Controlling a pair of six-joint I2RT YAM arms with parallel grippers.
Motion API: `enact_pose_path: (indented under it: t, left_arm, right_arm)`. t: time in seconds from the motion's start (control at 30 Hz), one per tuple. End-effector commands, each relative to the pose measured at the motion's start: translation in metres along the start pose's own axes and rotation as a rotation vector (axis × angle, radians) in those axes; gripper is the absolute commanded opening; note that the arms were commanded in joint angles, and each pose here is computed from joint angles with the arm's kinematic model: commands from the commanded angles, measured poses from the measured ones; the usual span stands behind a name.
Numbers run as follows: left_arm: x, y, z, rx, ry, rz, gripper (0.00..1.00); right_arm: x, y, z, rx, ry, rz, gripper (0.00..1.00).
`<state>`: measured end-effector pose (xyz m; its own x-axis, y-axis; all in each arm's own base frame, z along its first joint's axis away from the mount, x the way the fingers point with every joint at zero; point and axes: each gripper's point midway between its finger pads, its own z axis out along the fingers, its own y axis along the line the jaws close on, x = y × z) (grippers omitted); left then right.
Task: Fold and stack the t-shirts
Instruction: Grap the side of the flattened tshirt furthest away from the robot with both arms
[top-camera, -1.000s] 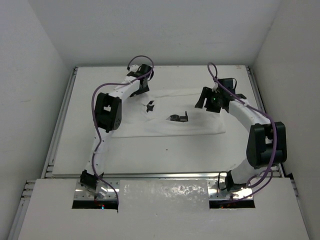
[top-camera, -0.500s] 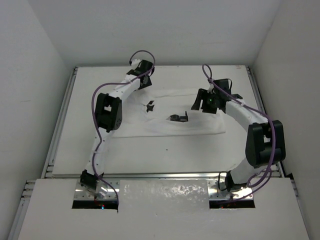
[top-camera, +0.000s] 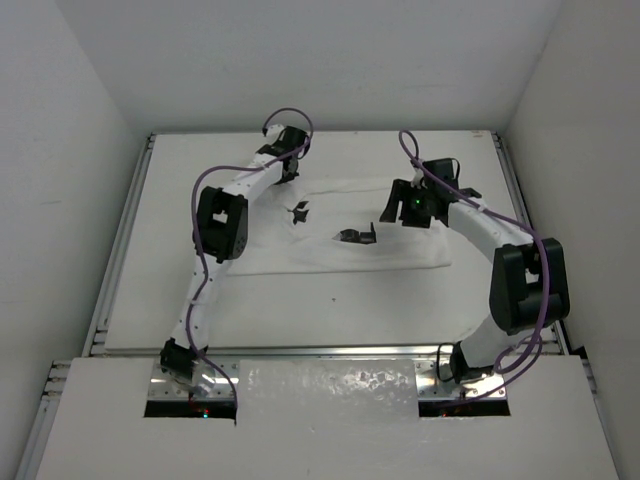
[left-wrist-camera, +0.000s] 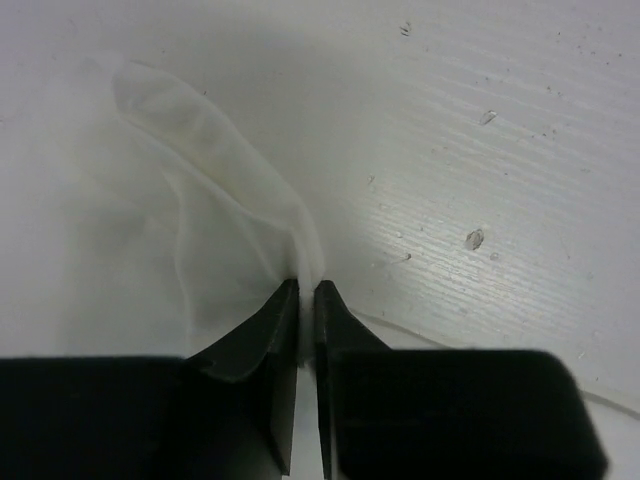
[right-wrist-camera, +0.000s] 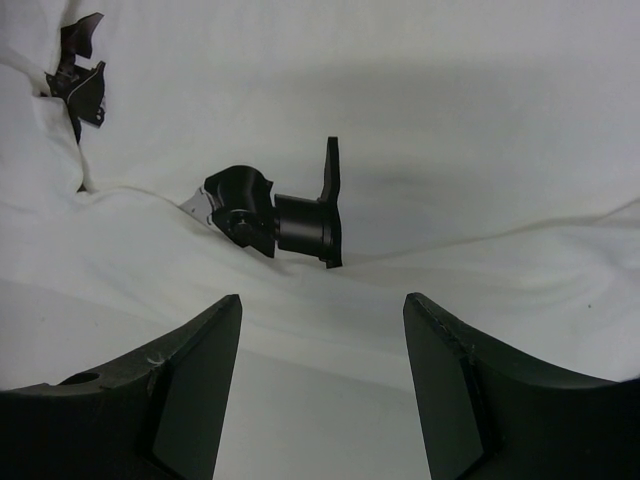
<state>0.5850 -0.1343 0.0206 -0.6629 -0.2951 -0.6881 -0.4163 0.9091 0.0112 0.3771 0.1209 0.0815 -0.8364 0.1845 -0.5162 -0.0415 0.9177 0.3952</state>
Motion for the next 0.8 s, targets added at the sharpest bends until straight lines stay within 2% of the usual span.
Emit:
enact_pose_path:
  t: [0.0,0.1,0.23,0.27,0.3,0.33,0.47,0.53,0.63,0.77]
  left_arm:
    - [-0.032,-0.002,-0.017,0.027,-0.064,-0.050,0.06]
    - [-0.044,0.000,-0.031,0.042,-0.094,-0.069,0.10]
    - [-0.056,0.002,-0.043,0.057,-0.122,-0.077,0.31]
    - [-0.058,0.002,-0.044,0.061,-0.126,-0.073,0.33]
    - [-0.060,0.001,-0.045,0.063,-0.130,-0.072,0.27]
    - [-0.060,0.001,-0.044,0.065,-0.130,-0.072,0.26]
    - [-0.053,-0.003,-0.039,0.079,-0.108,-0.064,0.10]
    - [-0.049,-0.004,-0.036,0.082,-0.097,-0.061,0.09]
    - [-0.045,-0.003,-0.035,0.082,-0.085,-0.057,0.00]
    - [-0.042,-0.001,-0.038,0.087,-0.079,-0.049,0.00]
  right_arm:
    - [-0.016,0.006,-0.001,-0.007,-0.054,-0.039,0.66]
    - [-0.016,0.008,0.002,-0.011,-0.050,-0.045,0.66]
    - [-0.013,0.009,0.005,-0.018,-0.031,-0.050,0.66]
    - [-0.012,0.009,0.006,-0.020,-0.029,-0.050,0.65]
    - [-0.012,0.011,0.006,-0.026,-0.030,-0.052,0.65]
    - [-0.012,0.011,0.006,-0.028,-0.029,-0.050,0.65]
    - [-0.013,0.012,0.004,-0.031,-0.032,-0.059,0.65]
    - [-0.012,0.012,0.003,-0.031,-0.032,-0.060,0.65]
    - [-0.014,0.013,0.003,-0.030,-0.038,-0.061,0.65]
    - [-0.012,0.012,0.006,-0.031,-0.032,-0.063,0.65]
